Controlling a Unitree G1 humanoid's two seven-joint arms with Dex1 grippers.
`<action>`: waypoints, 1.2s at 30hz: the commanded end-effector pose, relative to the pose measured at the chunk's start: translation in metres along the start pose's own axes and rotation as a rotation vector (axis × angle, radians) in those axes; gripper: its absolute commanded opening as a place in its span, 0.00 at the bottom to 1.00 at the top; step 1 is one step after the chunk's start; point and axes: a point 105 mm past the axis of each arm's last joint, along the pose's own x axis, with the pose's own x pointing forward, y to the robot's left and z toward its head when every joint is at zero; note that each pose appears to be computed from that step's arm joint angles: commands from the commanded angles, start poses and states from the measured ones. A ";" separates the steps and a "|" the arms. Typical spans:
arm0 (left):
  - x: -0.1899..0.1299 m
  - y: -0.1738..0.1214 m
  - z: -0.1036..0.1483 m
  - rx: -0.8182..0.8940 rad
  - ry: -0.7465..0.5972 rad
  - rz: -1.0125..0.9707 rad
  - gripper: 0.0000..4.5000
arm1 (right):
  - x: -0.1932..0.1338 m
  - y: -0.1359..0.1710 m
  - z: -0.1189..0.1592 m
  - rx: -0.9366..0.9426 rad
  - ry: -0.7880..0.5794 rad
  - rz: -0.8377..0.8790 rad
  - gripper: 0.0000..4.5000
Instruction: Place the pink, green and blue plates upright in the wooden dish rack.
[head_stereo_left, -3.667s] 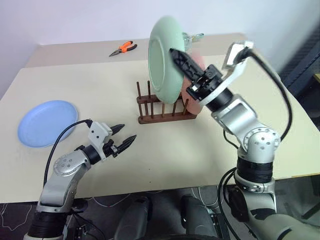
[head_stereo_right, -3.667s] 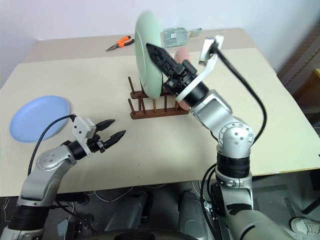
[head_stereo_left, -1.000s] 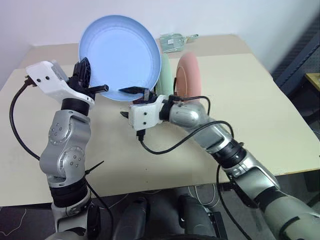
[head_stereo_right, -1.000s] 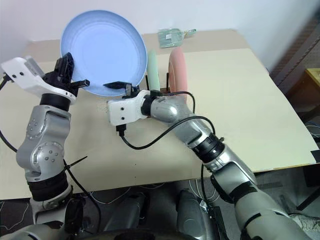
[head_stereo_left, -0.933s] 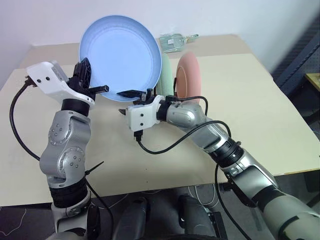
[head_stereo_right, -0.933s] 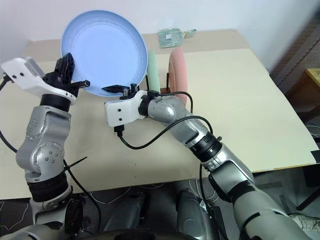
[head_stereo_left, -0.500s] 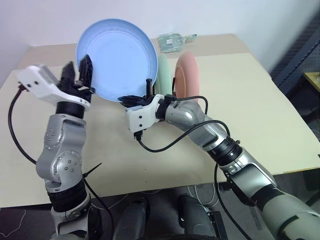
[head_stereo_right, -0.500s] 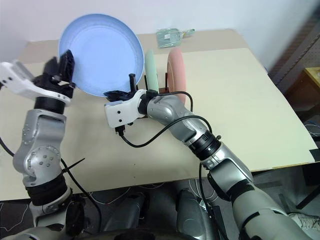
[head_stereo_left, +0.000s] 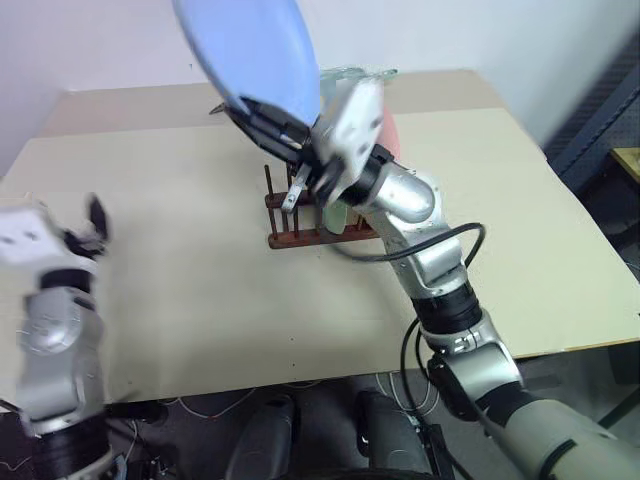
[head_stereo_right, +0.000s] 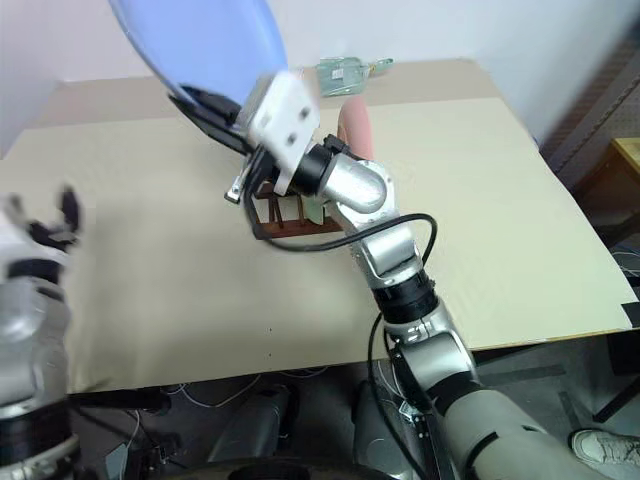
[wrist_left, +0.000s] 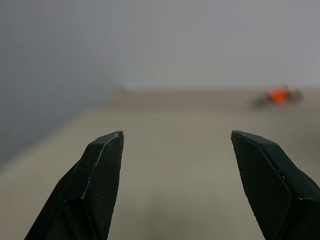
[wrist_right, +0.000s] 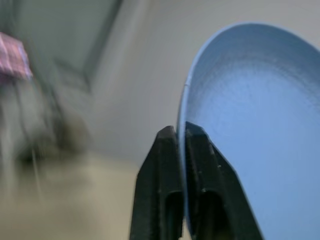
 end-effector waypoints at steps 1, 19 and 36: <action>-0.010 -0.030 0.004 0.052 -0.064 -0.118 0.78 | -0.007 0.015 0.017 0.373 -0.089 0.003 0.00; -0.049 -0.093 -0.042 0.103 0.042 -0.453 0.78 | -0.011 -0.005 -0.034 0.831 0.024 -0.304 0.00; -0.056 -0.110 -0.041 0.072 0.039 -0.531 0.80 | 0.006 -0.024 -0.032 0.508 0.177 -0.329 0.74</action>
